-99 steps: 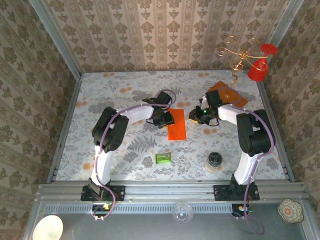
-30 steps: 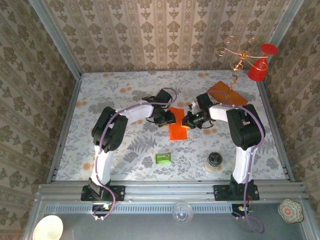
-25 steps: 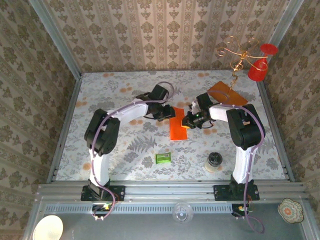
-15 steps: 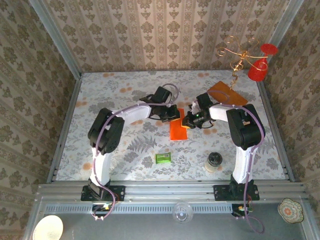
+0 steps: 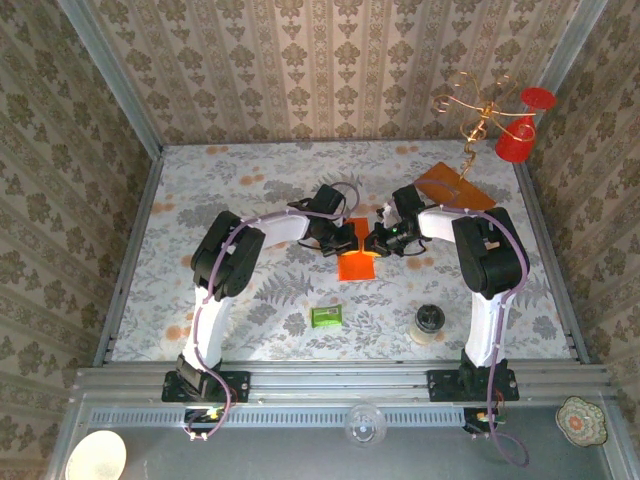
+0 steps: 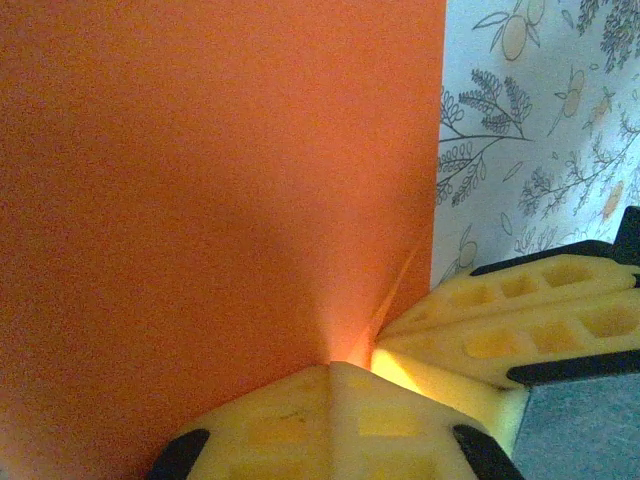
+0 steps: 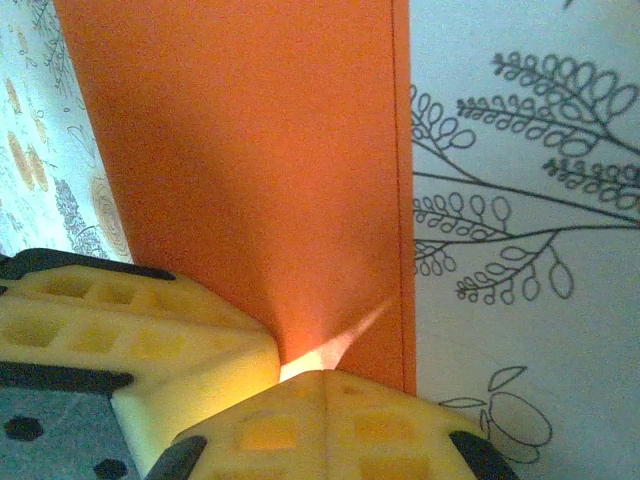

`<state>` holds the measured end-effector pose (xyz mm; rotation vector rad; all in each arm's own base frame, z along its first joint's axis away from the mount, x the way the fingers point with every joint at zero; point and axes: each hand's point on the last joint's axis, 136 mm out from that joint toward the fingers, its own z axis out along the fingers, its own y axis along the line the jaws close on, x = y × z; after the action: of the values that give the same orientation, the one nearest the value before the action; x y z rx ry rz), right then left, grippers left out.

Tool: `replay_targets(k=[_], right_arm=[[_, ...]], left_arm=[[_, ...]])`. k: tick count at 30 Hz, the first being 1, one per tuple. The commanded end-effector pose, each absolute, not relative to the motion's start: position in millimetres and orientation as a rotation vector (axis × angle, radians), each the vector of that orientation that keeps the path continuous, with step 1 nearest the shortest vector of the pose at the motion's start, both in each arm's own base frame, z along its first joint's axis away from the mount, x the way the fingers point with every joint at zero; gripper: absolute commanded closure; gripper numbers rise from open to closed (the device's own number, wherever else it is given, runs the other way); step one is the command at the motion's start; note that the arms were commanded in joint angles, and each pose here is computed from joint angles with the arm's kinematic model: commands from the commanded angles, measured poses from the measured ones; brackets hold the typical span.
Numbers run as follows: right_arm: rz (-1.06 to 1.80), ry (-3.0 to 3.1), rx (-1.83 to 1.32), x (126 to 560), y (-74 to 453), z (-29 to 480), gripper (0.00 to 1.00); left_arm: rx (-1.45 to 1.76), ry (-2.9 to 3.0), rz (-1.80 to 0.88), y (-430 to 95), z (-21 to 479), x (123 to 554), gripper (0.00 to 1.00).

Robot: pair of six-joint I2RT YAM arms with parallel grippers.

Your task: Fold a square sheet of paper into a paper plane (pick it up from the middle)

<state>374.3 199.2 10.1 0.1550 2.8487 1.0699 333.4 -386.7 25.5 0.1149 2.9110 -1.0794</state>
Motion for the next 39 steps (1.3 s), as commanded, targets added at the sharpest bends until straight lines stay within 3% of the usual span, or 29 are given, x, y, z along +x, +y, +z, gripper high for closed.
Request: replay_targets(k=[1, 13, 17, 22, 30, 39], right_arm=[[0.729, 3.092, 0.287, 337.0, 159.7, -53.1, 0.94], [0.681, 3.140, 0.322, 324.4, 153.0, -59.3, 0.94], [0.702, 3.130, 0.327, 326.0, 155.3, -57.2, 0.94], [0.705, 3.125, 0.325, 327.3, 156.1, -54.9, 0.94], [0.702, 3.132, 0.334, 326.5, 156.3, -57.0, 0.94], [0.678, 3.131, 0.349, 328.0, 153.4, -57.7, 0.94]], left_arm=[[0.088, 2.959, -1.052, -368.2, 8.4, 328.3, 0.99], [-0.069, 2.918, -1.216, -286.8, 5.0, 329.8, 1.00], [-0.004, 2.802, -1.284, -297.3, 46.1, 345.8, 1.00], [0.113, 2.696, -1.394, -347.6, 76.9, 352.4, 1.00], [0.101, 2.777, -1.389, -378.8, 36.2, 360.0, 1.00], [-0.043, 2.846, -1.267, -319.6, 0.1, 376.0, 1.00]])
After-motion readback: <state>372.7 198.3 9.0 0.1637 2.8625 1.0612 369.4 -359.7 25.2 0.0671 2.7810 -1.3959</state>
